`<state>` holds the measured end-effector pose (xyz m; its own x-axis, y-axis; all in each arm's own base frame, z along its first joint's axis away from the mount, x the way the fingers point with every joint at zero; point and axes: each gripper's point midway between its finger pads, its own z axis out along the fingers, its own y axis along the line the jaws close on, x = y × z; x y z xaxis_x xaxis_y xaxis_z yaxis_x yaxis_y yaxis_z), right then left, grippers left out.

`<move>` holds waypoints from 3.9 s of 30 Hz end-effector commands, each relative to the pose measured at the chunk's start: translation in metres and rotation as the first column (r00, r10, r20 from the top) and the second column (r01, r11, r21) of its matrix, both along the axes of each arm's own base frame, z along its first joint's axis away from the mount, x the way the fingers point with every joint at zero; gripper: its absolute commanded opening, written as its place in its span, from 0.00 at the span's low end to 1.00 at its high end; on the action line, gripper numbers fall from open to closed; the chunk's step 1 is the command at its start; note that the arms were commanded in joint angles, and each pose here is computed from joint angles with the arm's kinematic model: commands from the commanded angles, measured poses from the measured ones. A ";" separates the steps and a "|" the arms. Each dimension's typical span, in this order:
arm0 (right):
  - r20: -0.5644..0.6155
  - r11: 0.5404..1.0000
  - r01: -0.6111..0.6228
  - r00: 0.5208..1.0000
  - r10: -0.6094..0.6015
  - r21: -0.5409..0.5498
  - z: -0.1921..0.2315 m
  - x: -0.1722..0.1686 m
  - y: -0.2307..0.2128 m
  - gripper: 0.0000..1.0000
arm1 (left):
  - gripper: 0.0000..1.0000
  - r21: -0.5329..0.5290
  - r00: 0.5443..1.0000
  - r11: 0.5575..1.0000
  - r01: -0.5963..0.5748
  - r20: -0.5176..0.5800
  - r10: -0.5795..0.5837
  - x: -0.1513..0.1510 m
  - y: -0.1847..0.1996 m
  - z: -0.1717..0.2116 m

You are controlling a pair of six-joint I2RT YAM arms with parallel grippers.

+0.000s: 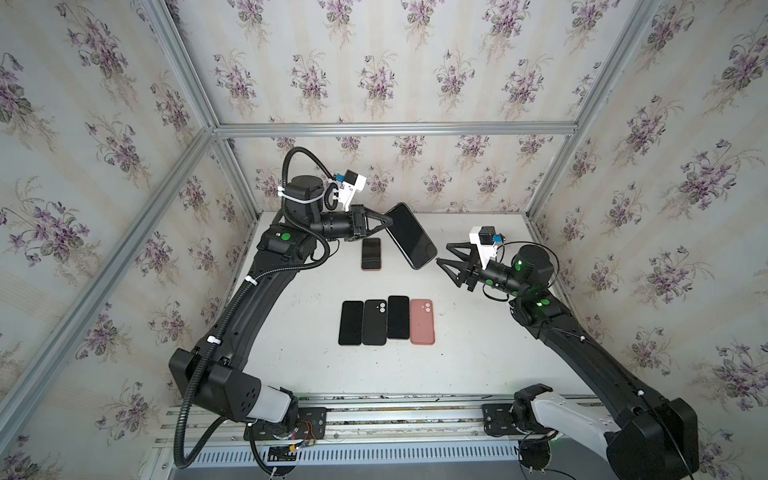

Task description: Take the phone out of the phone case

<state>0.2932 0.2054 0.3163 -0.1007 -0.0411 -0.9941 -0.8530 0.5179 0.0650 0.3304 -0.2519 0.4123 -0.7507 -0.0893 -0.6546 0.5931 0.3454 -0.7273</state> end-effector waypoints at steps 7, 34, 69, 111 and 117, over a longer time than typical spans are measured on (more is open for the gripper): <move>-0.053 0.929 -0.313 0.950 0.309 -0.196 -0.033 -0.047 0.014 0.65 | 0.00 0.305 0.923 0.940 0.152 0.296 -0.246 -0.052 -0.005 -0.024; -0.107 0.853 -0.495 0.869 0.483 -0.167 -0.035 -0.064 0.043 0.46 | 0.00 0.336 0.859 0.912 0.236 0.366 -0.357 -0.074 -0.021 -0.010; -0.095 0.814 -0.560 0.829 0.551 -0.155 -0.029 -0.075 0.053 0.03 | 0.00 0.292 0.840 0.906 0.305 0.366 -0.401 -0.073 -0.033 -0.001; 0.073 0.996 -0.052 0.996 0.057 -0.077 -0.014 -0.043 0.025 0.45 | 0.00 -0.063 0.949 0.951 0.304 0.105 -0.296 -0.031 -0.060 0.035; -0.134 0.985 0.025 0.991 -0.002 0.171 -0.002 -0.059 0.011 0.62 | 0.00 -0.200 0.980 0.962 0.186 -0.034 -0.197 -0.005 -0.057 0.052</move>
<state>0.2331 0.2199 0.2912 -0.1418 -0.0497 -0.9887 -0.8628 0.4958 0.0988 0.3143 -0.3083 0.4356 -0.7707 0.0358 -0.6362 0.6349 0.1279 -0.7619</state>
